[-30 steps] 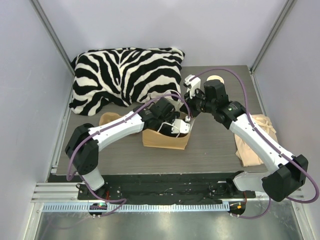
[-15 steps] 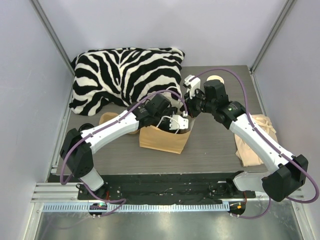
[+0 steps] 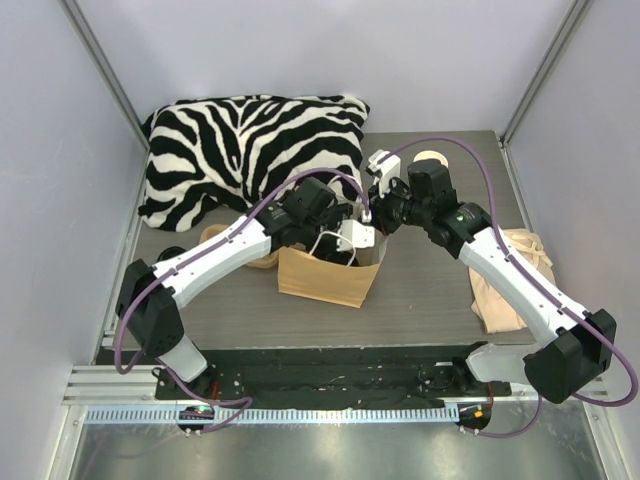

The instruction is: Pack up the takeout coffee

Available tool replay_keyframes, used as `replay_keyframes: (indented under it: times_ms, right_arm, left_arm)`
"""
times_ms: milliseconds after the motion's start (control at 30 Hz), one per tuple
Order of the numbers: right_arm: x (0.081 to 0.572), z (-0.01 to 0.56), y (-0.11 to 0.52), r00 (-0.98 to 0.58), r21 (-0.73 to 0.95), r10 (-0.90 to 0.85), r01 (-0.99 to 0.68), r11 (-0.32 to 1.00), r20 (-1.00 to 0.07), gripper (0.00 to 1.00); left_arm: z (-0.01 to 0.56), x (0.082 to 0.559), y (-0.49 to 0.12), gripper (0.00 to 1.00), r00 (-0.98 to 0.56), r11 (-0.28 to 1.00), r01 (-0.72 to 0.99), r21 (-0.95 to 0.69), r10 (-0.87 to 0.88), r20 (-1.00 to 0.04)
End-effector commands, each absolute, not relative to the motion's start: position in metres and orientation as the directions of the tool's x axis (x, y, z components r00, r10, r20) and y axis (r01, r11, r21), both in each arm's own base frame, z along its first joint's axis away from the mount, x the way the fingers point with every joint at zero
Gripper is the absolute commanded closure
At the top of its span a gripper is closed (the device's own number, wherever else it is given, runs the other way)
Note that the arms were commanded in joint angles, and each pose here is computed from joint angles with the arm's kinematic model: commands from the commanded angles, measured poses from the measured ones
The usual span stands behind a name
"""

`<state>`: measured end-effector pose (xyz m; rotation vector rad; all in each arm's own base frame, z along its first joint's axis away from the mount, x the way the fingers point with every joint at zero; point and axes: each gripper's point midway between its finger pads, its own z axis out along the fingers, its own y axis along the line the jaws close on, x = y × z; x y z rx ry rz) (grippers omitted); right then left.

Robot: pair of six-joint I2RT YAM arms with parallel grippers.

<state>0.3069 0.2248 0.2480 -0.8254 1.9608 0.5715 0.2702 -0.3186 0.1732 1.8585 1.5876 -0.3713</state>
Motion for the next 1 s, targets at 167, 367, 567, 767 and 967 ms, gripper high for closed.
replay_keyframes:
  times_ms: [167,367,567,767,967]
  right_arm:
    - [0.317,0.263,0.223,-0.293,0.003,-0.315,-0.737,0.676,-0.903,0.99]
    - [0.32,0.267,0.223,-0.278,-0.01,-0.316,-0.735,0.678,-0.907,0.99]
    - [0.321,0.271,0.223,-0.259,-0.028,-0.322,-0.738,0.674,-0.911,0.99]
    - [0.32,0.281,0.223,-0.206,-0.066,-0.33,-0.753,0.655,-0.921,0.99]
    - [0.317,0.291,0.223,-0.161,-0.096,-0.337,-0.768,0.633,-0.928,0.99]
  left_arm:
    - [0.227,0.263,-0.316,0.06,0.214,-0.037,0.965,0.259,0.682,-0.699]
    - [0.246,0.265,-0.311,0.06,0.194,-0.013,0.969,0.247,0.662,-0.724]
    - [0.279,0.271,-0.306,0.06,0.168,0.054,0.966,0.254,0.615,-0.77]
    - [0.31,0.276,-0.295,0.02,0.115,0.154,0.957,0.246,0.576,-0.809]
    - [0.338,0.285,-0.278,0.0,0.046,0.28,0.934,0.222,0.521,-0.852]
